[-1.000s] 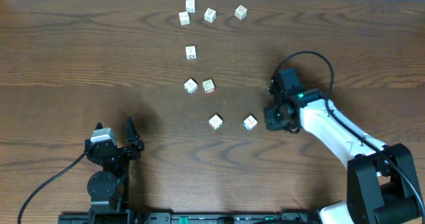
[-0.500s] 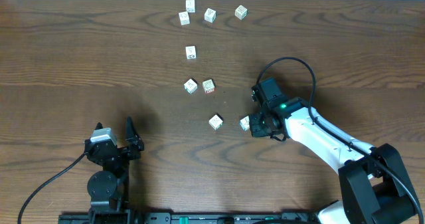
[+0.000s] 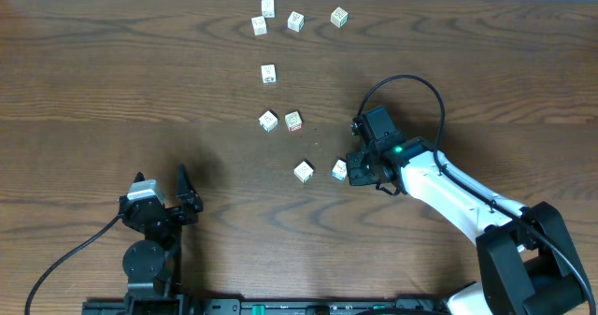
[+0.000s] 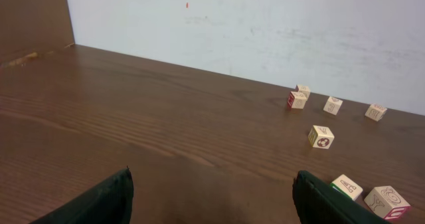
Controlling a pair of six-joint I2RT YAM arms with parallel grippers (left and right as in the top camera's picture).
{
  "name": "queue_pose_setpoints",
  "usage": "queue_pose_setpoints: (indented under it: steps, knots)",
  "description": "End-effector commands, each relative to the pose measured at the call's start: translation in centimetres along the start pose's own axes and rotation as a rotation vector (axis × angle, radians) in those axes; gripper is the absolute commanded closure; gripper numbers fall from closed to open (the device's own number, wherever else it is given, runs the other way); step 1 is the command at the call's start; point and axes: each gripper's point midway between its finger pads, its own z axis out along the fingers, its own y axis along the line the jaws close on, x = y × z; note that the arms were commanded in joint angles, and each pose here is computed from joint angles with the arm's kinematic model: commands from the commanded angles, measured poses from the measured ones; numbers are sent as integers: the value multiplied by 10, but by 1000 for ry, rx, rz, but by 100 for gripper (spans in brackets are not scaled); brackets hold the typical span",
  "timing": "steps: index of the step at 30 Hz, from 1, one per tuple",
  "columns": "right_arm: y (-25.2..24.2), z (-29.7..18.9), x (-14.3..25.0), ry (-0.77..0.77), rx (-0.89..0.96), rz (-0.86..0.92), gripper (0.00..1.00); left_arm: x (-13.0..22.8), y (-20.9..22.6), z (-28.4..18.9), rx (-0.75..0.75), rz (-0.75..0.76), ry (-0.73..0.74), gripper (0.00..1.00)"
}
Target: Lift 5 blocks
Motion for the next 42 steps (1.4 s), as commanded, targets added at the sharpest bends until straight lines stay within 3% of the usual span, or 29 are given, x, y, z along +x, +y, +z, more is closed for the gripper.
queue_pose_setpoints:
  steps: [1,13,23,32,42]
  knots:
    - [7,-3,0,-7,-23,1,80,17,4,1,-15,22,53,23]
    - [13,-4,-17,-78,-47,-12,75,17,4,1,-15,22,52,23]
    - [-10,-3,-5,-40,68,-5,76,17,4,1,-15,22,52,23]
    - [-10,-3,-3,-33,70,0,53,17,4,1,-15,22,52,23]
    - [-4,-4,-19,-94,47,1,48,17,4,1,-15,22,52,23]
